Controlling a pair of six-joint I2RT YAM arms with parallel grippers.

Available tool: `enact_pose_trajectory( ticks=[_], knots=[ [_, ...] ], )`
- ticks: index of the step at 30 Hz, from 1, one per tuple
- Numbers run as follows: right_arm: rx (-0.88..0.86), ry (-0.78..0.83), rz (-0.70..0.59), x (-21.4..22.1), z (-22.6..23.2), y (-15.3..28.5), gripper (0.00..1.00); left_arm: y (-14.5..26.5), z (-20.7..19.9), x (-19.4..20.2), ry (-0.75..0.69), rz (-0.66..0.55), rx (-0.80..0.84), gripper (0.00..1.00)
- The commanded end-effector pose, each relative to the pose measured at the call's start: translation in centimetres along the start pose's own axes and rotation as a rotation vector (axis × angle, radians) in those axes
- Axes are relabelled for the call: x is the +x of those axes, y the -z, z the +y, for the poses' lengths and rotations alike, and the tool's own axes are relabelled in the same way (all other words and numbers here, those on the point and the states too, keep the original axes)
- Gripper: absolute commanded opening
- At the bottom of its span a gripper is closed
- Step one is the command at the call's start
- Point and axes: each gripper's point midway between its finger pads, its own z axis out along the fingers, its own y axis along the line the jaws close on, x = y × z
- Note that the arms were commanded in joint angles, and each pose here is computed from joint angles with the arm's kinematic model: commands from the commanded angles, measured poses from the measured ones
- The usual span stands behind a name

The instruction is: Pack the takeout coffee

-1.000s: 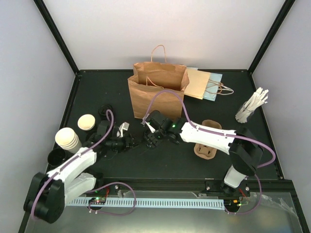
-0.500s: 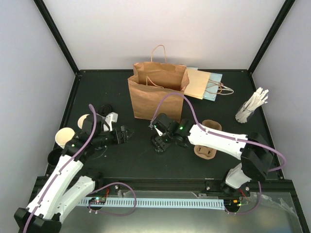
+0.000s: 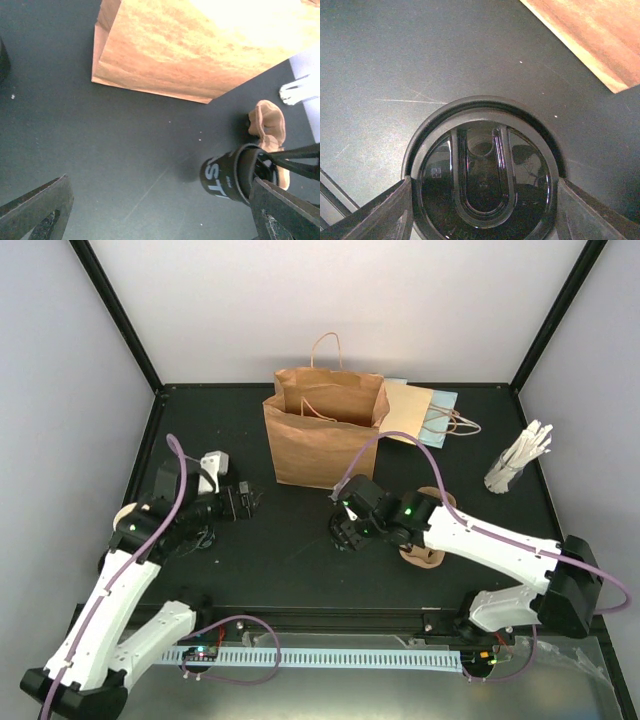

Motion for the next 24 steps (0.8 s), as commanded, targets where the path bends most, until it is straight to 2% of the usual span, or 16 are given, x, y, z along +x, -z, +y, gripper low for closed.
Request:
enact_pose_trajectory(
  ticks=[1, 8, 11, 15, 24],
  knots=[
    [0.043, -0.045, -0.014, 0.6, -1.4, 1.4, 0.64, 1.3, -0.2, -3.0, -0.081, -0.058, -0.070, 0.99],
    [0.093, -0.077, -0.081, 0.5, -3.1, 5.3, 0.62, 1.3, -2.8, -8.1, -0.175, -0.098, -0.062, 0.98],
    [0.107, -0.093, -0.117, 0.4, -3.7, 7.3, 0.62, 0.5, -3.1, -10.7, -0.201, -0.117, -0.106, 0.95],
    [0.113, -0.111, -0.154, 0.4, -4.3, 9.6, 0.62, -1.6, -3.9, -14.2, -0.230, -0.096, -0.136, 0.90],
    [0.134, -0.136, -0.203, 1.1, -5.4, 12.2, 0.61, -7.6, -4.5, -21.1, -0.290, 0.012, -0.249, 0.89]
  ],
)
